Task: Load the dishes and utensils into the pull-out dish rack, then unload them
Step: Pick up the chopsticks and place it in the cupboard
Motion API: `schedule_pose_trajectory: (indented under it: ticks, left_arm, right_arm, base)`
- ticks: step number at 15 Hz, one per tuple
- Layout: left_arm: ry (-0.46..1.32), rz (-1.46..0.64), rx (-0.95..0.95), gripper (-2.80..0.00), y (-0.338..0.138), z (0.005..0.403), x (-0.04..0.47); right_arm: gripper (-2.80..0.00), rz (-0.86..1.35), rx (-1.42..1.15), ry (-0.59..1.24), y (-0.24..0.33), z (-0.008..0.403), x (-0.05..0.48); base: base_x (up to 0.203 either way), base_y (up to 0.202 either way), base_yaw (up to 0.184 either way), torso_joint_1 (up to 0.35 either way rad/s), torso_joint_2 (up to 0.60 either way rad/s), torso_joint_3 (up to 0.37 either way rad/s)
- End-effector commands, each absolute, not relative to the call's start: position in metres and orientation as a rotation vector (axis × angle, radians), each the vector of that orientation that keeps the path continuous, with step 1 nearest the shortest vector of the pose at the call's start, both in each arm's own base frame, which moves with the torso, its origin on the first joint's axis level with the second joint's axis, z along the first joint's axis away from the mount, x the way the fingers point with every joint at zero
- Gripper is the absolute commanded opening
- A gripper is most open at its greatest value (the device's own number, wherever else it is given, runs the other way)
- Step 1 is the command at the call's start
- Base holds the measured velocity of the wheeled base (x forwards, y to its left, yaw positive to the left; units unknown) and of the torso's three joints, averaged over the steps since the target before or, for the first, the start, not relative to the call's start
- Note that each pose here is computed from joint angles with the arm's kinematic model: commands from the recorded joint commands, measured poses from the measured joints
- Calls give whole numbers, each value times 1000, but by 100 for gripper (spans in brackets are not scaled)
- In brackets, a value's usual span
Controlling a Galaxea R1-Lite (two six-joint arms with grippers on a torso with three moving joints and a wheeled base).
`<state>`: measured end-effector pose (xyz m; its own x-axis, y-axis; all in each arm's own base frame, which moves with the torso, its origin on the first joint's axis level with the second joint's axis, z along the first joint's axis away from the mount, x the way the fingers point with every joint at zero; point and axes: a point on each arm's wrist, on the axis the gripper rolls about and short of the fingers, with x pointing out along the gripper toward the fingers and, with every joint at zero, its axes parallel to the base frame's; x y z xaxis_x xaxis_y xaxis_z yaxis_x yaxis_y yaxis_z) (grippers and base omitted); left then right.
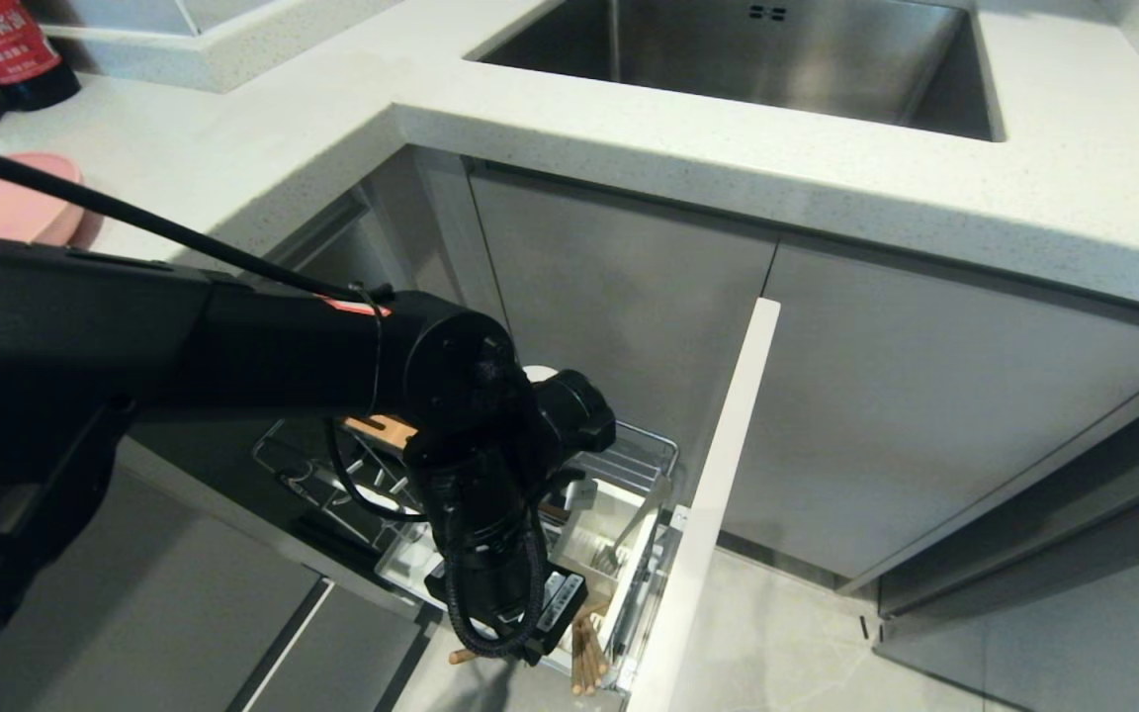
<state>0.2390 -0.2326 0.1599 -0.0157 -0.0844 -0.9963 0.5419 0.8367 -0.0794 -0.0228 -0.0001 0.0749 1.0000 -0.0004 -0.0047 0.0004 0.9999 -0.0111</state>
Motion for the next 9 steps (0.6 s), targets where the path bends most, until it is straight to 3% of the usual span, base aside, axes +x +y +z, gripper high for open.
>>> schedule_pose_trajectory:
  ticks: [1,2,3,9]
  left_arm:
    - [1516,-515,380,-280,-232,161,238]
    - [1517,-515,381,-280,-231,162,238]
    - [1517,-514,380,0,-231,162,238]
    - [1496,-516,370,0,-230,169,236]
  right_arm:
    - [-280,0,-12,5,0,75,-23]
    - [-280,0,-12,5,0,75,-23]
    - [-280,0,-11,5,0,75,-23]
    - [-280,0,-12,5,0,75,-23]
  base:
    - [0,0,0,0,0,0]
    - [0,0,0,0,0,0]
    - [0,0,0,0,0,0]
    - [0,0,0,0,0,0]
